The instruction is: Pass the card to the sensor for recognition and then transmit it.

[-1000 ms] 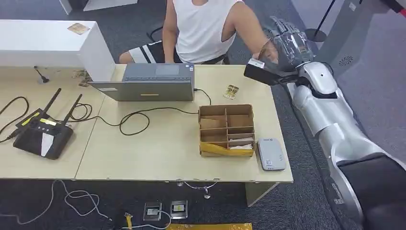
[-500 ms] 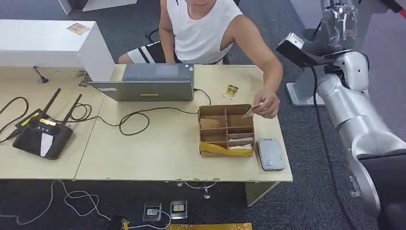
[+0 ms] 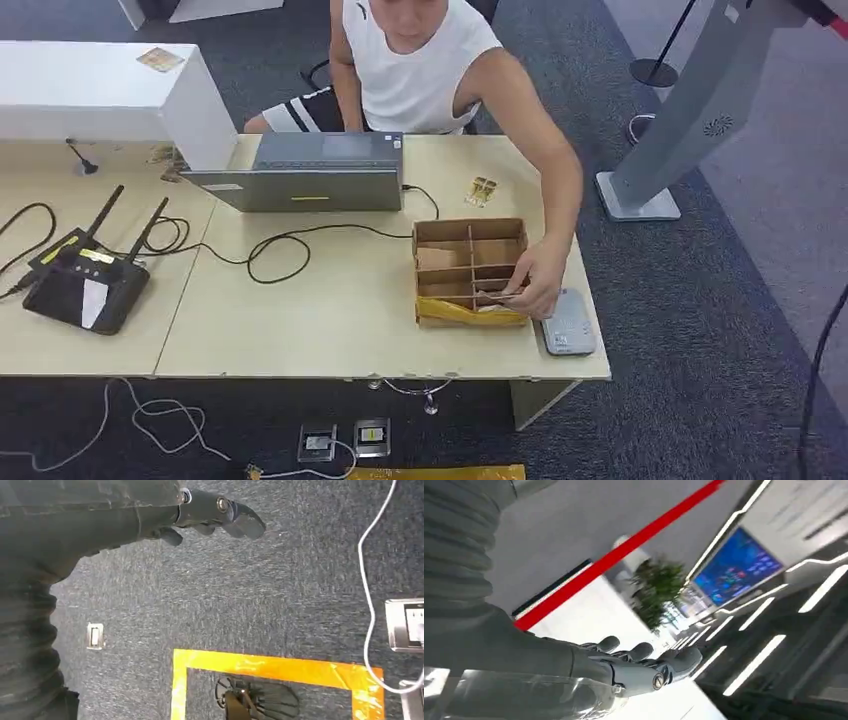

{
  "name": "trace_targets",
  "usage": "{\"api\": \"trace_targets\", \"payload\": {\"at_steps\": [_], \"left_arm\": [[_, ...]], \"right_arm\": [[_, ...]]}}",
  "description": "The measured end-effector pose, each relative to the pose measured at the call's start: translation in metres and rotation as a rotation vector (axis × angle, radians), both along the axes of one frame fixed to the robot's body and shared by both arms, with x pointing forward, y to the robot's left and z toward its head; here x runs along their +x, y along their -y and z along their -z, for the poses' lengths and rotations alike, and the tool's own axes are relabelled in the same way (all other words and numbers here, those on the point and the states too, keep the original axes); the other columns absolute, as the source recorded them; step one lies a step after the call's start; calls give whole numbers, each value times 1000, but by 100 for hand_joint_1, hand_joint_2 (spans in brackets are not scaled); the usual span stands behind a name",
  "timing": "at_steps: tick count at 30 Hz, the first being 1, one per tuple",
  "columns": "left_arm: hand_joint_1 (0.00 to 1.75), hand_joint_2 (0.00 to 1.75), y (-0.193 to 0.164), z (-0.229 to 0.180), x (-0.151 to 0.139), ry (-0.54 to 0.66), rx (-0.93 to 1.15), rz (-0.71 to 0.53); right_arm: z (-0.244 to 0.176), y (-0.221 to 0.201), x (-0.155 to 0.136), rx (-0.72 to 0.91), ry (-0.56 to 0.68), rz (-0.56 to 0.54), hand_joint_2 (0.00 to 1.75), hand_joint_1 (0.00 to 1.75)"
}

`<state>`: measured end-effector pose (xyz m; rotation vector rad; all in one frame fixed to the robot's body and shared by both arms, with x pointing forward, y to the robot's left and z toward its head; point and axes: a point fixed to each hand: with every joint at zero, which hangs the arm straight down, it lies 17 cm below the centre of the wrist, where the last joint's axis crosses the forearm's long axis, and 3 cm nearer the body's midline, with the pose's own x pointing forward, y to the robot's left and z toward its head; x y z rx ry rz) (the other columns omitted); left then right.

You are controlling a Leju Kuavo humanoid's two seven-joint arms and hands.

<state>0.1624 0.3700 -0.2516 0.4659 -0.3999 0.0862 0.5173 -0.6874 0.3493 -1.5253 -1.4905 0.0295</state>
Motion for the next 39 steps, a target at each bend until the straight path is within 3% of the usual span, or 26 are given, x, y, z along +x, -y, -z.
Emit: {"api": "trace_targets", "payload": {"at_steps": [5,12,21,26,33,39], "left_arm": [[0,175,0,-1,3,4,-4,-8],[0,175,0,0,4,-2,-10,-15],[0,175,4,1,5,-7,-37,-8],[0,175,5,3,2,-27,-51,0],[0,175,0,3,3,-34,-46,-9],[0,175,-3,1,4,-31,-36,-31]], "right_arm": [[122,54,-70,21,-284,174,175,0],[272,76,-168,192,-655,348,175,0],[415,41,-274,481,-1071,413,175,0],[490,-14,-338,648,-1304,369,175,0],[523,-56,-360,712,-1397,325,175,0],[540,-85,-363,728,-1461,258,175,0]]}}
